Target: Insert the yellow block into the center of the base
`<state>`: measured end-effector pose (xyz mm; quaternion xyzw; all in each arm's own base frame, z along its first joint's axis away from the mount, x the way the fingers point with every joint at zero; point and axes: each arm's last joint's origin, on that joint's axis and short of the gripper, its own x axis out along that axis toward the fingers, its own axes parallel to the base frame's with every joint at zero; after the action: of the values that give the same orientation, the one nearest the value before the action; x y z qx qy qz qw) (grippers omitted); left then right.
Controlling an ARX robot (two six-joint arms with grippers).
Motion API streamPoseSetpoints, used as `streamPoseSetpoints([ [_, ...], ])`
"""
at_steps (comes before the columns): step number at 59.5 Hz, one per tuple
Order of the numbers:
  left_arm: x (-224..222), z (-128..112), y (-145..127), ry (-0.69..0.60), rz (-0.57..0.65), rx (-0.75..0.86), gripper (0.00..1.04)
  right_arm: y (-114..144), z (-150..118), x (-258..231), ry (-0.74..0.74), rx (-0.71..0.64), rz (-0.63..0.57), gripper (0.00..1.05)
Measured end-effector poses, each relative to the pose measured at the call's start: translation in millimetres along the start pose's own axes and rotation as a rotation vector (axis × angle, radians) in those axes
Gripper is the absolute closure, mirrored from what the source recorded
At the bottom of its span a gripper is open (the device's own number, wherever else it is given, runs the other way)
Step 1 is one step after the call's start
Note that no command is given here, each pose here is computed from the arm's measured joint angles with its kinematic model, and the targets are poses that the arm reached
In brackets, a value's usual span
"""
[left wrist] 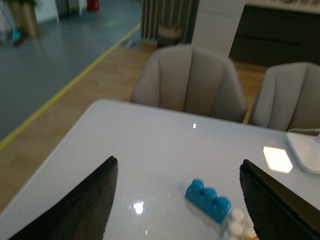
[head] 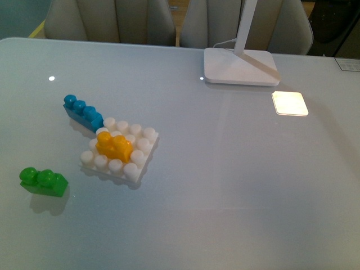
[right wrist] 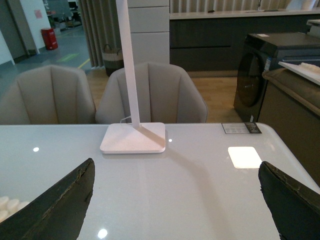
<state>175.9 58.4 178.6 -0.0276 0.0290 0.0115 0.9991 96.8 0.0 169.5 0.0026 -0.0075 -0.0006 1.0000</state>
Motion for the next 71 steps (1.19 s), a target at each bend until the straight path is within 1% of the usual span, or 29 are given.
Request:
streamPoseSetpoints([
  [4, -9.3, 2.1, -7.1, -0.043, -0.011, 0.027, 0.46, 0.0, 0.0, 0.0, 0.000, 0.000, 0.002, 0.09],
  [6, -13.7, 1.2, -11.3, -0.052, -0.009, 0.033, 0.53, 0.0, 0.0, 0.0, 0.000, 0.000, 0.002, 0.09],
  [10, -18.7, -1.9, -17.2, -0.050, -0.010, 0.035, 0.64, 0.0, 0.0, 0.0, 0.000, 0.000, 0.000, 0.09],
  [14, -24.0, -5.8, -24.3, -0.043, -0.016, 0.037, 0.79, 0.0, 0.0, 0.0, 0.000, 0.000, 0.000, 0.09],
  [18, -27.8, -7.9, -28.6, -0.042, -0.016, 0.039, 0.89, 0.0, 0.0, 0.0, 0.000, 0.000, 0.000, 0.09],
  [21, -31.1, -10.2, -32.0, -0.045, -0.014, 0.041, 1.00, 0.0, 0.0, 0.0, 0.000, 0.000, 0.001, 0.09],
  [22, -31.5, -10.8, -32.5, -0.050, -0.014, 0.042, 1.02, 0.0, 0.0, 0.0, 0.000, 0.000, 0.001, 0.09],
  [24, -33.6, -13.3, -34.5, -0.063, -0.011, 0.045, 1.02, 0.0, 0.0, 0.0, 0.000, 0.000, 0.000, 0.09],
  [28, -37.0, -19.1, -37.6, -0.046, -0.013, 0.043, 1.02, 0.0, 0.0, 0.0, 0.000, 0.000, 0.001, 0.09],
  [38, -44.3, -16.0, -44.0, -0.060, -0.019, 0.045, 1.02, 0.0, 0.0, 0.0, 0.000, 0.000, 0.000, 0.09],
  [43, -47.7, -15.8, -50.7, -0.061, 0.009, 0.043, 1.02, 0.0, 0.0, 0.0, 0.000, 0.000, 0.001, 0.09],
  [48, -50.8, -15.3, -55.9, -0.065, -0.026, 0.046, 1.02, 0.0, 0.0, 0.0, 0.000, 0.000, 0.001, 0.09],
  [71, -62.2, -14.9, -56.0, -0.070, -0.021, 0.046, 1.02, 0.0, 0.0, 0.0, 0.000, 0.000, 0.000, 0.09],
])
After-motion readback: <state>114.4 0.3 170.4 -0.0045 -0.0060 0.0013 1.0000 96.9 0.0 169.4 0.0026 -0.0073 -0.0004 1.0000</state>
